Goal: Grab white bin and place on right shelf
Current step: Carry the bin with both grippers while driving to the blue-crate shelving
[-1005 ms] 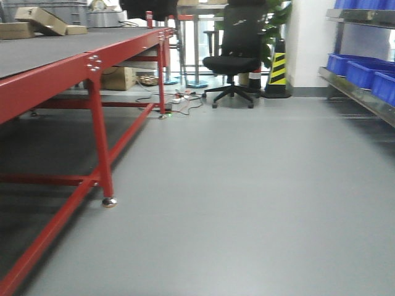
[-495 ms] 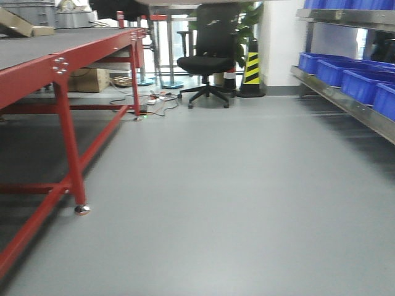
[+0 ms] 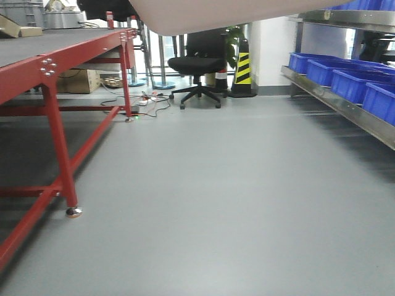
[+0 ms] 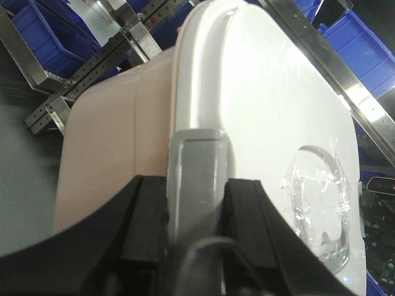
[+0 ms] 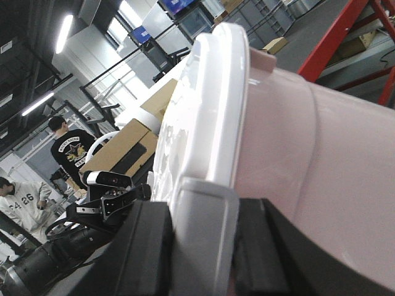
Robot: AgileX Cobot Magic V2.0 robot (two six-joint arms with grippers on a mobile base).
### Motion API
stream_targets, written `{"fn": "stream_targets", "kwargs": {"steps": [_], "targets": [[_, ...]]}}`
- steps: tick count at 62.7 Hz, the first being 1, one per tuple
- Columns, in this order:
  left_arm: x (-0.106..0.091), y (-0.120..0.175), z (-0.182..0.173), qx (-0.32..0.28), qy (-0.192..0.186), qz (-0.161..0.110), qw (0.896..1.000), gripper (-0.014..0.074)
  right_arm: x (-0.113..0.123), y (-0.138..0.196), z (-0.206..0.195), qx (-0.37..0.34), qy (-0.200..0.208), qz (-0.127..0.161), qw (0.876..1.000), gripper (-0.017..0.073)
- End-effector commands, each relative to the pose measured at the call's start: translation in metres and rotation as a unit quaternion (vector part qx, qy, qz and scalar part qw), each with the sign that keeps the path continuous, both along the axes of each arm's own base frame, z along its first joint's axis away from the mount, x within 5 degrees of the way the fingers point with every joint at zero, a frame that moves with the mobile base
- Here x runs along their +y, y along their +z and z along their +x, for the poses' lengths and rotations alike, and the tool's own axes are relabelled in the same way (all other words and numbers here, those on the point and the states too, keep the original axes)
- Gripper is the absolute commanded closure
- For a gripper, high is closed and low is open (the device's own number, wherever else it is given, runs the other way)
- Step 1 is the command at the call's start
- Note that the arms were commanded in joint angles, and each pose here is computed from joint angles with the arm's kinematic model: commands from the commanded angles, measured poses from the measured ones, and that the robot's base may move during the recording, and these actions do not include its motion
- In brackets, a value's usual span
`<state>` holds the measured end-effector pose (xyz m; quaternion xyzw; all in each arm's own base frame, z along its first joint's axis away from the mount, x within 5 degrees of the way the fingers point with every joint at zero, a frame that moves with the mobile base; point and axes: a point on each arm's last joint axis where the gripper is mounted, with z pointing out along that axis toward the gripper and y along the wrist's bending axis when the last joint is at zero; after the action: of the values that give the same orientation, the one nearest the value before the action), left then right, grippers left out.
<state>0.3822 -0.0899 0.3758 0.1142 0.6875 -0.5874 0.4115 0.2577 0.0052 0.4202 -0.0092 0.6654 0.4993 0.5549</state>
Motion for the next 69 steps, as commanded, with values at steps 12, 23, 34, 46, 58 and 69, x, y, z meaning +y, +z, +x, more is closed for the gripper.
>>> {"fn": "stream_targets", "kwargs": {"steps": [12, 23, 34, 46, 58, 69], "targets": [[-0.0175, 0.0364, -0.0321, -0.066, -0.096, -0.028, 0.993, 0.0694, 0.0201, 0.0304, -0.0290, -0.081, 0.115, 0.035, 0.990, 0.0368], [-0.0175, 0.0361, -0.0319, -0.066, -0.096, -0.028, 0.993, 0.0694, 0.0201, 0.0304, -0.0290, -0.081, 0.115, 0.035, 0.990, 0.0368], [-0.0175, 0.0361, -0.0319, -0.066, -0.096, -0.028, 0.993, 0.0694, 0.0201, 0.0304, -0.0290, -0.081, 0.115, 0.035, 0.990, 0.0368], [-0.0175, 0.0361, -0.0319, -0.066, -0.096, -0.028, 0.993, 0.0694, 0.0201, 0.0304, -0.0290, -0.081, 0.115, 0.035, 0.990, 0.0368], [-0.0175, 0.0361, -0.0319, -0.066, -0.096, -0.028, 0.993, 0.0694, 0.0201, 0.0304, -0.0290, -0.081, 0.115, 0.035, 0.990, 0.0368], [-0.0175, 0.0361, -0.0319, -0.066, -0.096, -0.028, 0.993, 0.0694, 0.0201, 0.0304, -0.0290, -0.081, 0.115, 0.035, 0.990, 0.0368]]}}
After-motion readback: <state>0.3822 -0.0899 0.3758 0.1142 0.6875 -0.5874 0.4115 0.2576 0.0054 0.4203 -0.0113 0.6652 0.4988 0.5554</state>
